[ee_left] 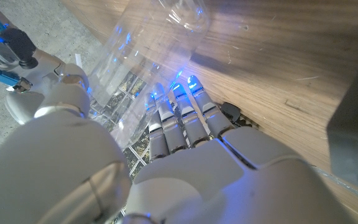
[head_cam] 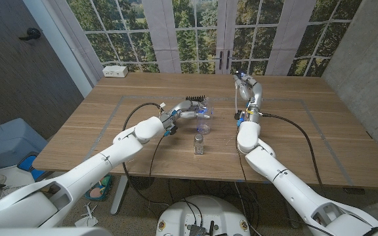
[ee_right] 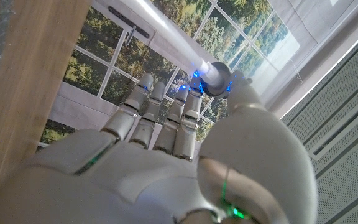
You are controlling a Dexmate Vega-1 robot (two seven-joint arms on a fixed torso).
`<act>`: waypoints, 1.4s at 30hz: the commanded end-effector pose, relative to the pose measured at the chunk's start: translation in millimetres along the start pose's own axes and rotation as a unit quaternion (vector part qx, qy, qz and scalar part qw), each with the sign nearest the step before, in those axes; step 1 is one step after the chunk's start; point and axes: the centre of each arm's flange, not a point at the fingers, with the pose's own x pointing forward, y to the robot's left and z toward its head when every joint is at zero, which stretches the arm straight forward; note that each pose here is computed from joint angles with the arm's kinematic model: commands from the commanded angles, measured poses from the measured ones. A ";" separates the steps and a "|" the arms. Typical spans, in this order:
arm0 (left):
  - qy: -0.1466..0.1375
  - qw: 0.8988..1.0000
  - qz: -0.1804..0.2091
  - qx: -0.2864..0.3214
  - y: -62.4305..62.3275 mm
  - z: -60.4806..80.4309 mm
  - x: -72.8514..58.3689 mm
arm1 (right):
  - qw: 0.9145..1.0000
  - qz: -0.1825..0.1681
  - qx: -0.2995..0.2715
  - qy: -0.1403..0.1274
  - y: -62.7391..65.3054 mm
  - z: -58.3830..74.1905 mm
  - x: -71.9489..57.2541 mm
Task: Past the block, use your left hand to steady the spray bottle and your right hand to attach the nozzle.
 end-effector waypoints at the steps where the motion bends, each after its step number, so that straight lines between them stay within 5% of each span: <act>1: -0.002 1.000 -0.007 0.005 -3.6 5.6 3.6 | 0.998 -0.025 0.033 -0.041 3.6 13.9 -1.1; 26: -0.006 0.999 -0.016 0.041 -18.6 20.4 8.8 | 0.993 -0.012 0.079 -0.088 21.0 39.7 7.3; 42: -0.009 0.999 -0.027 0.044 -28.4 28.6 14.0 | 0.990 -0.008 0.106 -0.092 32.1 51.0 5.6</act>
